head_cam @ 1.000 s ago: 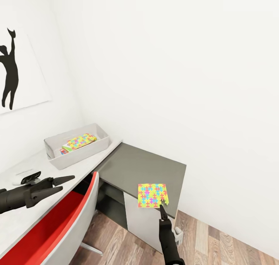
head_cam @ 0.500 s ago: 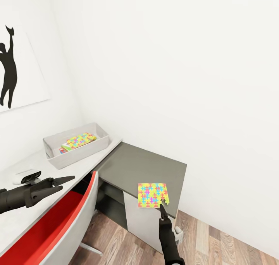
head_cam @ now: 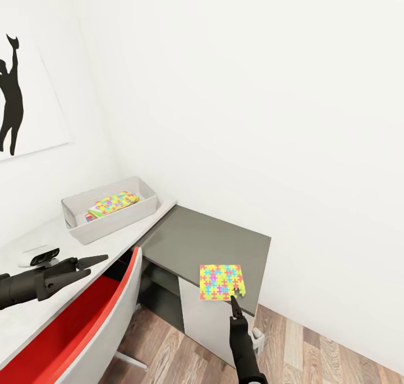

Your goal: Put all the toys in the child's room - the three board games (two on the bed and one on the table), the two jigsaw puzzles on the table, and the tennis ball on the table - inside the toy box on the table in the child's room.

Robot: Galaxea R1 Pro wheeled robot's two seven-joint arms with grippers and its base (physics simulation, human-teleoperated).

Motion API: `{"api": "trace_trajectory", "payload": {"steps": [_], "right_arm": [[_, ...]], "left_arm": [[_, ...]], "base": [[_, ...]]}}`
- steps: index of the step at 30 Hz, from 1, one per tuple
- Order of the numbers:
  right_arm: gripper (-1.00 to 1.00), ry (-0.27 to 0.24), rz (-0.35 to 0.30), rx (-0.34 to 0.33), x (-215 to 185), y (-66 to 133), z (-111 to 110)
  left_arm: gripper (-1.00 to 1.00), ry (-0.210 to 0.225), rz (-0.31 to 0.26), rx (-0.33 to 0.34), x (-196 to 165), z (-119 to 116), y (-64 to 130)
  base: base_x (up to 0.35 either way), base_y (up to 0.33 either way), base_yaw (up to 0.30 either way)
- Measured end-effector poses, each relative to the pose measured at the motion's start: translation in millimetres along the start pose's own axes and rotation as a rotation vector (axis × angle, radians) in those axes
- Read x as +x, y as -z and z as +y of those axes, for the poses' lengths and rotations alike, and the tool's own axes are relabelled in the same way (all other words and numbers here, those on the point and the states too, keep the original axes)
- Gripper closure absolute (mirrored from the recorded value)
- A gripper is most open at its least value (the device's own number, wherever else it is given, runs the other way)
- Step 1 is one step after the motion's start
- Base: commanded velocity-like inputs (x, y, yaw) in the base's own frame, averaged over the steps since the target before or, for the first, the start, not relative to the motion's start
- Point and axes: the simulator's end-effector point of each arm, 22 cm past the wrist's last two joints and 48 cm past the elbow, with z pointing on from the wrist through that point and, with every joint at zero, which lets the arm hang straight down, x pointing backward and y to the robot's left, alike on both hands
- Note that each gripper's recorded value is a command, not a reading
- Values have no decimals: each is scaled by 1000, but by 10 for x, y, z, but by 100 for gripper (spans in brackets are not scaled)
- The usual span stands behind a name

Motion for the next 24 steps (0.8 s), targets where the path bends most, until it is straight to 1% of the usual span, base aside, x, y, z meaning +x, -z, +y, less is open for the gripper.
{"api": "trace_trajectory", "payload": {"steps": [5, 10, 16, 24], "right_arm": [[-100, 1, -1, 0, -3, -2, -1], [-100, 2, -2, 1, -4, 0, -5], [-100, 2, -2, 2, -5, 2, -8], [-100, 1, -3, 2, -5, -2, -3]], "left_arm": [[-100, -5, -11, -9, -34, 9, 37], [-100, -11, -21, -20, -68, 16, 82], [-100, -15, -20, -30, -80, 22, 126], [-100, -16, -19, -33, -80, 23, 135]], "base": [[-59, 16, 0], [-140, 107, 0], [-46, 37, 0], [-66, 114, 0]]}}
